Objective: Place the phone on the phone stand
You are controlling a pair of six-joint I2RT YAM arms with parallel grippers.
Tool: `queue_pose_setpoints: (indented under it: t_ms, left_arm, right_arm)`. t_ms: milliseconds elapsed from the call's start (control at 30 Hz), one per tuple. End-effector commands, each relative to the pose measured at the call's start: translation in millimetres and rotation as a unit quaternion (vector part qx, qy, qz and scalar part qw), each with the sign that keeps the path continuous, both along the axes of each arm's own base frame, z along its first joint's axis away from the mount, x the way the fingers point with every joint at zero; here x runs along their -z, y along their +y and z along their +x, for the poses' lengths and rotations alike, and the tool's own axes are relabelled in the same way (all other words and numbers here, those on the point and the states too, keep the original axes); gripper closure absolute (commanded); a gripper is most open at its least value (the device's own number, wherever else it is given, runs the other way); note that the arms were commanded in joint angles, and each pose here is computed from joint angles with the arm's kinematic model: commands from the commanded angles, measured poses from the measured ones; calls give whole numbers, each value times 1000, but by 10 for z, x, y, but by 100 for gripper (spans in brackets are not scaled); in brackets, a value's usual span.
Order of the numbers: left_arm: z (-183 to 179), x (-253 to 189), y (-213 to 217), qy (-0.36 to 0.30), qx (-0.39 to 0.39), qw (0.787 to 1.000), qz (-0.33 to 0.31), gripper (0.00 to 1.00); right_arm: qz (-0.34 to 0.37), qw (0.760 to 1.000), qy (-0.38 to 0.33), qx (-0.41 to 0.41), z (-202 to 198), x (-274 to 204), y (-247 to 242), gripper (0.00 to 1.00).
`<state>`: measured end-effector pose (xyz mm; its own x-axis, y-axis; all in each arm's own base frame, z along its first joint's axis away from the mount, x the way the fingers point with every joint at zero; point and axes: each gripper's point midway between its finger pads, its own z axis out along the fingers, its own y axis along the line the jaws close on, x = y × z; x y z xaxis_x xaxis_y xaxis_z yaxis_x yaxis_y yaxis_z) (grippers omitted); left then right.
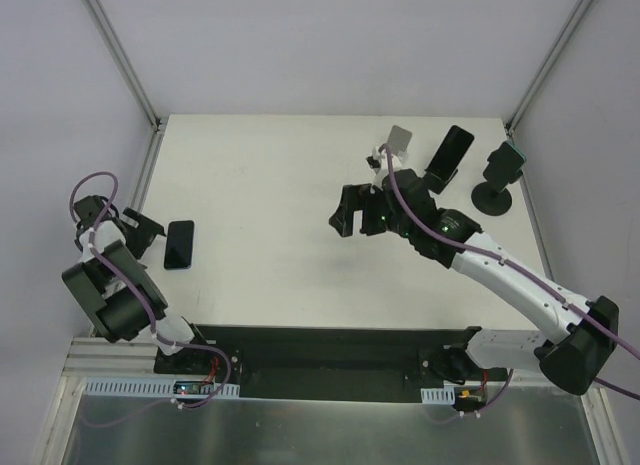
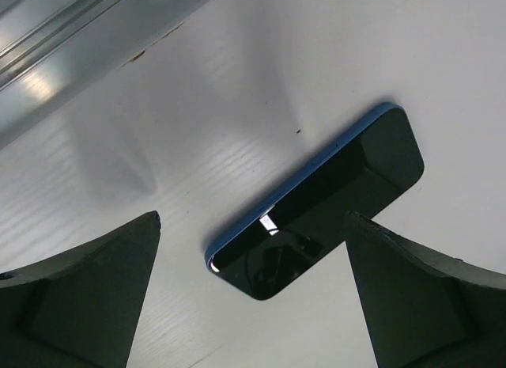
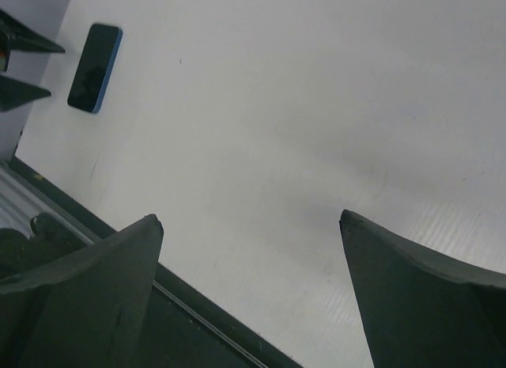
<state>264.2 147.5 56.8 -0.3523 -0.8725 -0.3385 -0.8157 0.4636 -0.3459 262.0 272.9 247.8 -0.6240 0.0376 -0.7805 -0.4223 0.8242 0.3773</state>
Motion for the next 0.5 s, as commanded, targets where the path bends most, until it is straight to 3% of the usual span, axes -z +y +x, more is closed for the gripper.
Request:
queue_pose_setpoints:
  t_ms: [0,300,467]
  left_arm:
    - [327,-41,-36,-49,59,996,-44,2]
    - [393,271,-466,-34,140,982,-124,1]
    - [428,333,-830,27,214,974,-63,1]
  right_arm:
    - [31,998,-1,-62,-276,7,121,4]
    - [22,992,-114,-43,-319,-438,-285,4]
    - [46,991,-113,-53,-437,-419,-305,4]
